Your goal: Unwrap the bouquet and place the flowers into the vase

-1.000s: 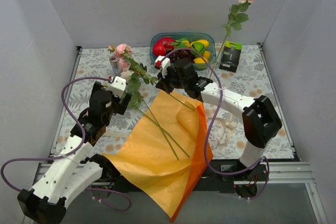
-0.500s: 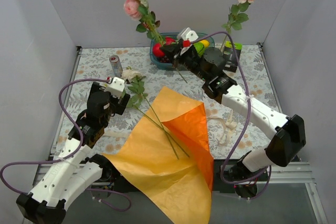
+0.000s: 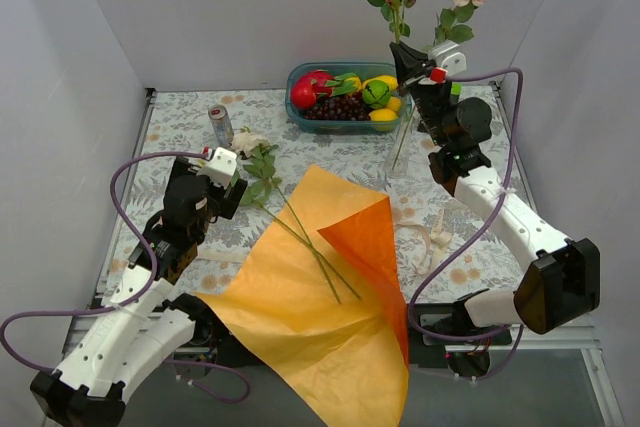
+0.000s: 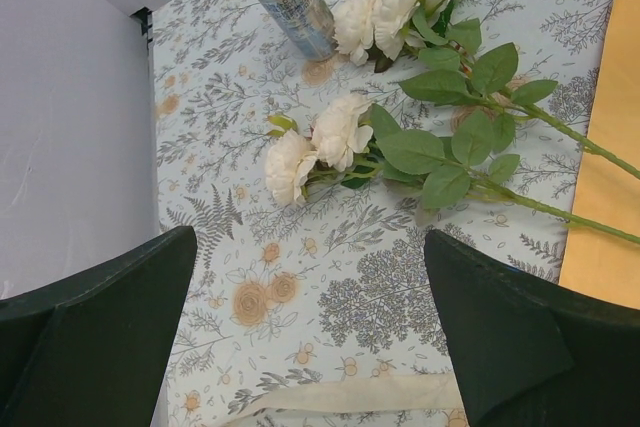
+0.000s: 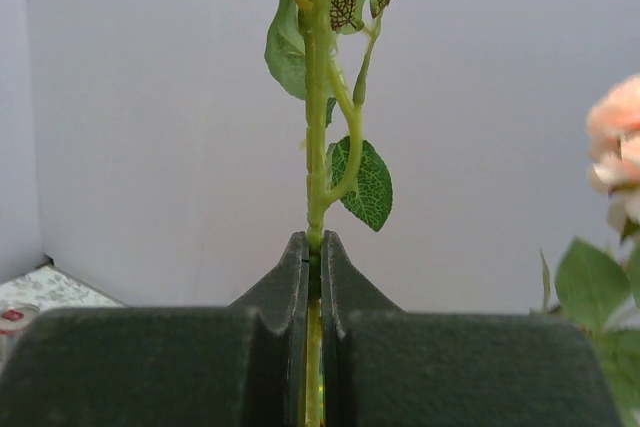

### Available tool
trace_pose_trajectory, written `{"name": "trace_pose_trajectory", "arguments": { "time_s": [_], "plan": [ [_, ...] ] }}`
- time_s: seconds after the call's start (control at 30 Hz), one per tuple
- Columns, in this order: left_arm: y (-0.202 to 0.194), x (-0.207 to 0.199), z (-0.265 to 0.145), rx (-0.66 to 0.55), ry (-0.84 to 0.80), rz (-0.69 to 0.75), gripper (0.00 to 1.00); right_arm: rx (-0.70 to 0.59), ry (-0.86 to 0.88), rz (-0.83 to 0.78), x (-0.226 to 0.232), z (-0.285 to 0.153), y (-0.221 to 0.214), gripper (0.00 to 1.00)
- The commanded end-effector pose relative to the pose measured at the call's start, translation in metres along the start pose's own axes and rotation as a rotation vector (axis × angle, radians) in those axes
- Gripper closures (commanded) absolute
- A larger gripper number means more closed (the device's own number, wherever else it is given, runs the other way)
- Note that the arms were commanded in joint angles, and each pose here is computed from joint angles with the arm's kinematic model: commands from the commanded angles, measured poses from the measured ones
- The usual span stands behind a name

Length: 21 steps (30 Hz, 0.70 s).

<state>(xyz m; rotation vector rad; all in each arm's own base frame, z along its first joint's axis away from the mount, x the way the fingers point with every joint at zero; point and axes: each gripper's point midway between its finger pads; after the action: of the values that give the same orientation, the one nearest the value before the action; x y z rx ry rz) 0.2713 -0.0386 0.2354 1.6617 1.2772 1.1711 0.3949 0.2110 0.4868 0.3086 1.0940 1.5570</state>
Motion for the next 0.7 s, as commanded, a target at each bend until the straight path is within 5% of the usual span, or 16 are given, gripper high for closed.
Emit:
{"name": "trace_pose_trajectory", "arguments": {
  "time_s": [0.0, 0.67],
  "plan": [
    [0.008, 0.004, -0.001, -0.024, 0.011, 0.000, 0.02, -0.123, -0.110, 0.014, -0.027, -0.016, 0.020, 0.99],
    [0.002, 0.002, 0.002, -0.005, 0.012, 0.001, 0.02, -0.174, -0.185, 0.048, -0.041, -0.043, -0.008, 0.99]
  ]
}}
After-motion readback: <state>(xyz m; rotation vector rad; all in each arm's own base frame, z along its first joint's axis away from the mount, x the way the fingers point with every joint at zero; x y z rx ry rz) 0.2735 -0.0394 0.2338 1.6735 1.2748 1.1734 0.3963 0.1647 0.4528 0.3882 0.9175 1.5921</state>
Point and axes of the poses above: each gripper's point midway between its finger pads, its own z axis out along the fingers, its own x axis along the line the jaws close on, y = z × x, and after that the axes turned 12 degrees about -z, right-handed
